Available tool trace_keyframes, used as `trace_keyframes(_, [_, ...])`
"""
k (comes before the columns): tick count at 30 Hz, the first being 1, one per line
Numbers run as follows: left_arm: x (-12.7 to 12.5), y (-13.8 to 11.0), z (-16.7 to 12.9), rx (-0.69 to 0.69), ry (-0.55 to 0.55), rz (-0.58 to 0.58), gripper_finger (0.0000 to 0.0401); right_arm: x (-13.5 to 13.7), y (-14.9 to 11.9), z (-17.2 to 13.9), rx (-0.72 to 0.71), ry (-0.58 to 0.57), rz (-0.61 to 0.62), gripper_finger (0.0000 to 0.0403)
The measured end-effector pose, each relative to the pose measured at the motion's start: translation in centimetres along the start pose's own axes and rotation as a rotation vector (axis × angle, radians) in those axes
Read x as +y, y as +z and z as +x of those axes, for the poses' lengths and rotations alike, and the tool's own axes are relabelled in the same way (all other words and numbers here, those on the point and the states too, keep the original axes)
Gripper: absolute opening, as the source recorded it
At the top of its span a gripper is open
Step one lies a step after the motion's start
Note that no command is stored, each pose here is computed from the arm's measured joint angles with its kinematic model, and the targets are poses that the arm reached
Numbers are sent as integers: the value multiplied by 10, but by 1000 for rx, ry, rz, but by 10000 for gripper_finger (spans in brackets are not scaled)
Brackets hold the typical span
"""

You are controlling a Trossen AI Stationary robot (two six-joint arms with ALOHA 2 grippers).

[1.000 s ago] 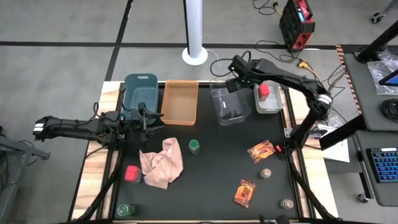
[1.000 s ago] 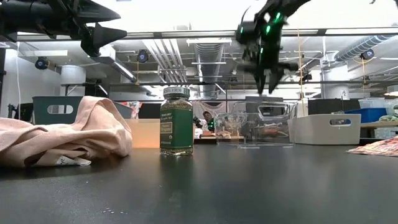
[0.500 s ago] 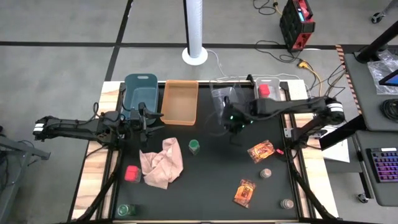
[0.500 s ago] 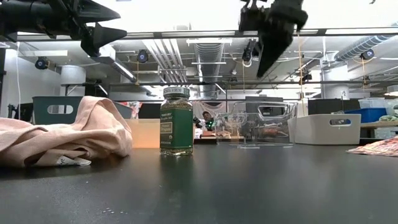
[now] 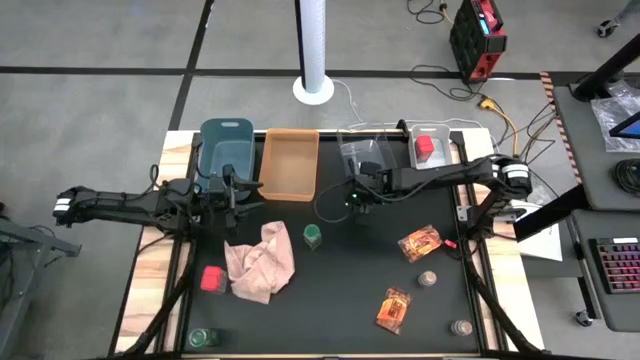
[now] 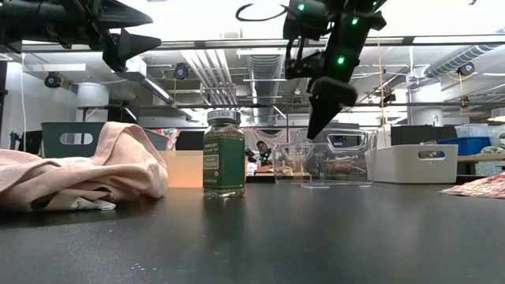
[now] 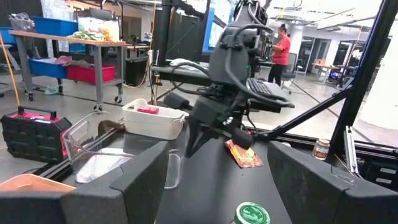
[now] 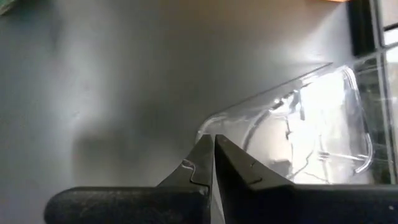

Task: Sort spices by type
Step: Adjust the bins

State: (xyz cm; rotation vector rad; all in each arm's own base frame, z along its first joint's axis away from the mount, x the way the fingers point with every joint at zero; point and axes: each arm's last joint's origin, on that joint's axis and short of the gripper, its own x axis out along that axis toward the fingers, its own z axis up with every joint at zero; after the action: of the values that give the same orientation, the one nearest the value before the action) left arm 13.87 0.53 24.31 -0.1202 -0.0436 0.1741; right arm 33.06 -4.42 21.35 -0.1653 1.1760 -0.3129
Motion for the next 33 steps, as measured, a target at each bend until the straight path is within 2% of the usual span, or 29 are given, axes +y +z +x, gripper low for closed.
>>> trace_keyframes(10, [0,0,0,-3,0,-7,259,-21,9,12,-56,-40,17,9])
trace_keyframes(27, [0,0,0,-5,-1,-20,259,-16,11,-17,-140,-23,26,9])
trace_keyframes(30, [0,1,0,-5,0,-20,259,-12,21,-21,-245,7,4,9])
trace_keyframes(33, [0,1,1,-17,-2,-22,259,-10,38,-21,-423,47,27,9])
